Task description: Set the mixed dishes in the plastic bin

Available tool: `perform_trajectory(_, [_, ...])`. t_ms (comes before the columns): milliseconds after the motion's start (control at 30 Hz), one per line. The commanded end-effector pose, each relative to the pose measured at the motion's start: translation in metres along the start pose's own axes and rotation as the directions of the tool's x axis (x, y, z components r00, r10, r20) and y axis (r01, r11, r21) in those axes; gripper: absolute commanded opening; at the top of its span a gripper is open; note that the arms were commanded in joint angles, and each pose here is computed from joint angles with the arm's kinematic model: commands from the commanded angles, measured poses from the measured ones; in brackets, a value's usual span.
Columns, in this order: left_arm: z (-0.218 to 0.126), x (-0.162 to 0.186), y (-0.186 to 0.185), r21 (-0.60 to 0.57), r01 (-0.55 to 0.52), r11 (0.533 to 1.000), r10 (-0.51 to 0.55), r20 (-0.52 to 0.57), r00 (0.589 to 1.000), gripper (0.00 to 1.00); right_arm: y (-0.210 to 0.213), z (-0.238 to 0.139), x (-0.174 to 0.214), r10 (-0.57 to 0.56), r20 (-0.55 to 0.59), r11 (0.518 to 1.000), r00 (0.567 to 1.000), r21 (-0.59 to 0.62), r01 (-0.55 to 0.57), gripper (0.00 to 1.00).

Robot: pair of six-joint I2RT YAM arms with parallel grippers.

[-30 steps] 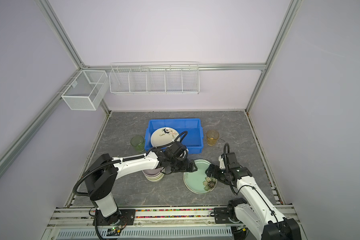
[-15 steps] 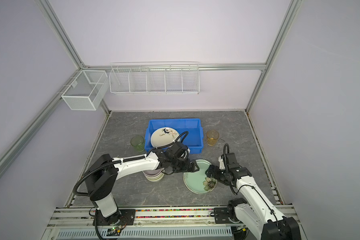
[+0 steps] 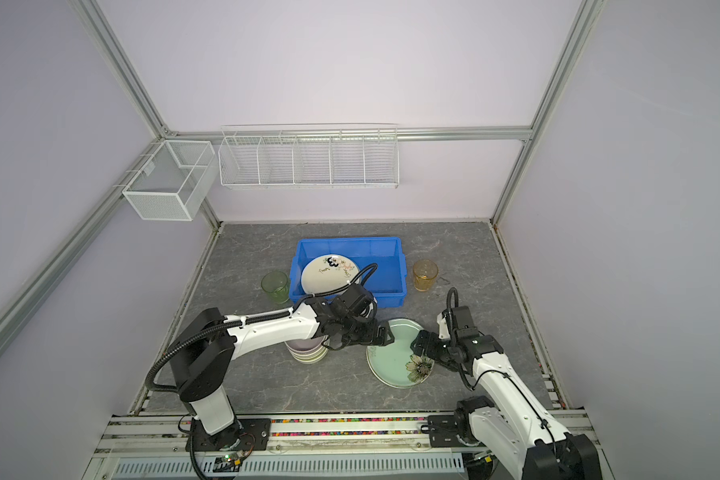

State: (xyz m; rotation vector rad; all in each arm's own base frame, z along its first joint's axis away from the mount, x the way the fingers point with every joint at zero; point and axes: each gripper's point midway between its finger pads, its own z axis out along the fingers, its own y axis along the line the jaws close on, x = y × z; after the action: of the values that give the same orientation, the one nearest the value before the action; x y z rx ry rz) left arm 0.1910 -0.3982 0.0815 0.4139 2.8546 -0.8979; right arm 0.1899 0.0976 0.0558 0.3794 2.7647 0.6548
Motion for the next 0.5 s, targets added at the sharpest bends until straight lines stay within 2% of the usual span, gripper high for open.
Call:
perform_trajectory(0, [-0.006,-0.004,0.0,-0.033,-0.022,0.999,0.023,0.024,0.999,1.0,-0.002,-0.001,0.004,-0.007,0.005,1.0,1.0,-0.005,0.007,0.9])
perform_trajectory(300, [0.005,-0.002,-0.011,0.03,-0.004,1.0,0.004,-0.003,1.0,1.0,0.005,0.001,0.005,-0.024,-0.003,0.998,1.0,-0.051,0.024,0.91])
perform_trajectory(467, [0.012,0.0,-0.01,0.027,-0.006,1.0,0.007,-0.016,1.0,1.0,0.008,0.005,0.006,-0.02,-0.011,0.997,1.0,-0.078,0.019,0.91])
